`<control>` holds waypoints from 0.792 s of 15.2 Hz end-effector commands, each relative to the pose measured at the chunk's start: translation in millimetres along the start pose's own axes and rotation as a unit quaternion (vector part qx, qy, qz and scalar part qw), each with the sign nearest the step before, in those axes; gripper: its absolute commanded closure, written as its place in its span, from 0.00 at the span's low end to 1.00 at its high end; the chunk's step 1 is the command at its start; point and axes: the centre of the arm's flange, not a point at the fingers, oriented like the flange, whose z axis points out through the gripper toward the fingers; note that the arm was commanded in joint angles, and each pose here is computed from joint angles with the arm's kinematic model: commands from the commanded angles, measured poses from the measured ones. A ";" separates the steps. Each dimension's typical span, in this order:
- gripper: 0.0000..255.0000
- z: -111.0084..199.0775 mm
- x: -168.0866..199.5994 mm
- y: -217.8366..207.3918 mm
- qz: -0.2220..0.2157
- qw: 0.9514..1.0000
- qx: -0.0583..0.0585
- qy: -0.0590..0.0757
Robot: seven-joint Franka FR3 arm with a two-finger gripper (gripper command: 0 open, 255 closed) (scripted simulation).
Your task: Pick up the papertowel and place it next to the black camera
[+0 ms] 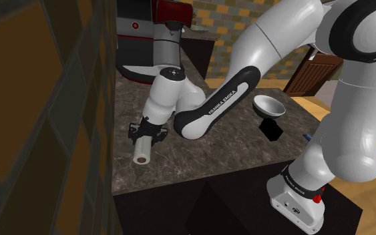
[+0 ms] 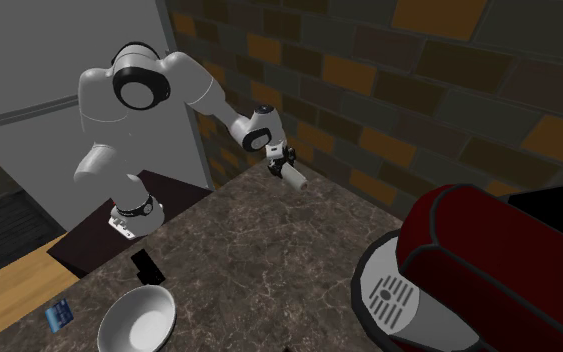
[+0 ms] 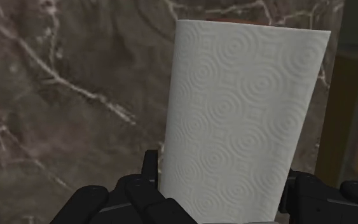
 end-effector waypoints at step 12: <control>1.00 -47.6 2.1 -9.2 0.000 1.000 -0.003 -0.001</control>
